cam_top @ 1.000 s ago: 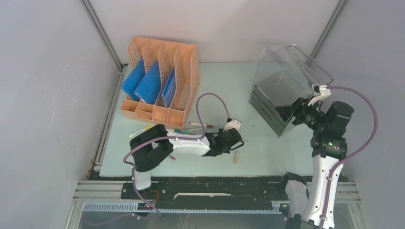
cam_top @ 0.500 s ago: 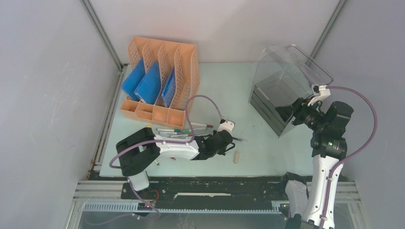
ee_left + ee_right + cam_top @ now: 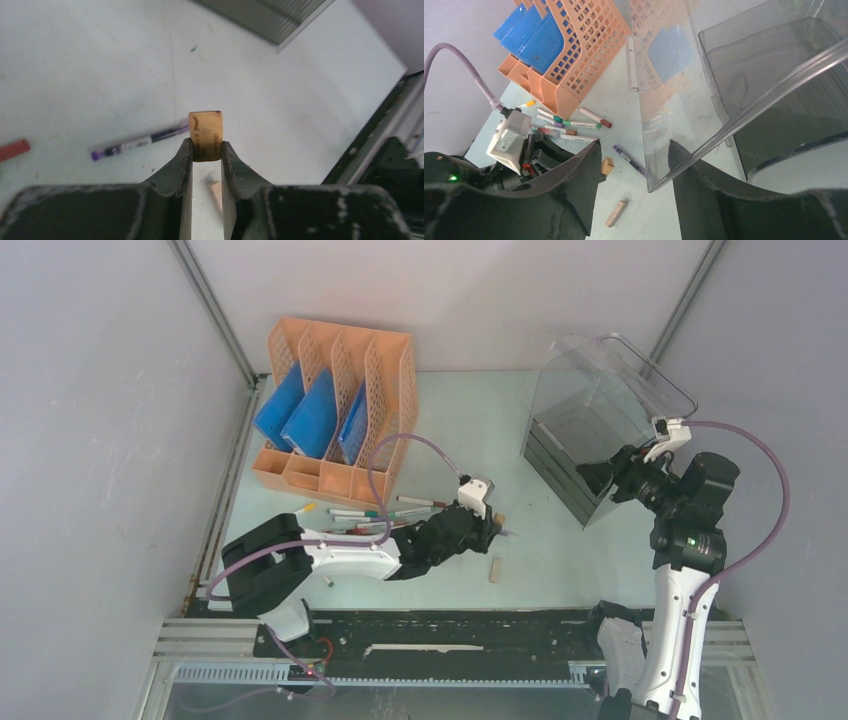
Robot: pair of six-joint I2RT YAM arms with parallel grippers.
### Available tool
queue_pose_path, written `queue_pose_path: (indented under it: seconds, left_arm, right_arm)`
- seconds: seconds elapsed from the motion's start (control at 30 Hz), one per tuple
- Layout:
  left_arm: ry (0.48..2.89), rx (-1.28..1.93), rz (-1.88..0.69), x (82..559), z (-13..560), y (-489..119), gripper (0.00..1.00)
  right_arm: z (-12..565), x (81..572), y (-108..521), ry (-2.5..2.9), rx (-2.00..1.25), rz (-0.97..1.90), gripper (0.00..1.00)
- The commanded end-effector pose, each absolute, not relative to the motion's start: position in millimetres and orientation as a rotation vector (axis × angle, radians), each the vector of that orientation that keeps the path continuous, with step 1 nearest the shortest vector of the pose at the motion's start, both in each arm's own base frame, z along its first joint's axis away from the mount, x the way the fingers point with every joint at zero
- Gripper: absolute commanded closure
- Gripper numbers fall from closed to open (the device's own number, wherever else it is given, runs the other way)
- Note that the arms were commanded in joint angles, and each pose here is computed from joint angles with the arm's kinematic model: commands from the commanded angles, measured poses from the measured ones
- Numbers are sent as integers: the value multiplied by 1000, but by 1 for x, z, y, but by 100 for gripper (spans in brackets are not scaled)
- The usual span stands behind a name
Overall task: Organize the desk
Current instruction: Pick up the stationery from the center of the board, then place the stationery in the drawer.
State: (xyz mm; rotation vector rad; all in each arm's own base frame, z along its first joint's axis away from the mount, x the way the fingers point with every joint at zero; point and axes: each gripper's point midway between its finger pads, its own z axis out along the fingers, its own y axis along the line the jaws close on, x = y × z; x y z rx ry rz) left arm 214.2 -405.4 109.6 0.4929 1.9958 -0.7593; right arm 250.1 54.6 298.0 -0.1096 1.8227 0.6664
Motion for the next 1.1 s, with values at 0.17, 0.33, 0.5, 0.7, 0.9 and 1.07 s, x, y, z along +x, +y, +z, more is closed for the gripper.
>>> queue_pose_path:
  seconds: [0.17, 0.33, 0.5, 0.7, 0.9, 1.07]
  left_arm:
    - [1688, 309, -1190, 250, 204, -456, 100]
    - [1680, 81, -1598, 283, 214, -474, 100]
    - [1665, -2, -1748, 307, 217, -494, 100]
    - [1679, -44, -1737, 325, 218, -510, 100]
    - [1687, -104, -1745, 341, 222, -523, 100]
    - [1690, -147, -1761, 353, 225, -533, 100]
  right_arm:
    - [315, 247, 62, 1760, -196, 644, 39]
    - [315, 247, 62, 1762, -201, 637, 39]
    - [315, 248, 63, 1764, -206, 631, 39]
    - [314, 249, 65, 1770, -213, 623, 39]
    - [314, 249, 66, 1774, -215, 619, 39]
    - [314, 248, 66, 1775, -215, 617, 39]
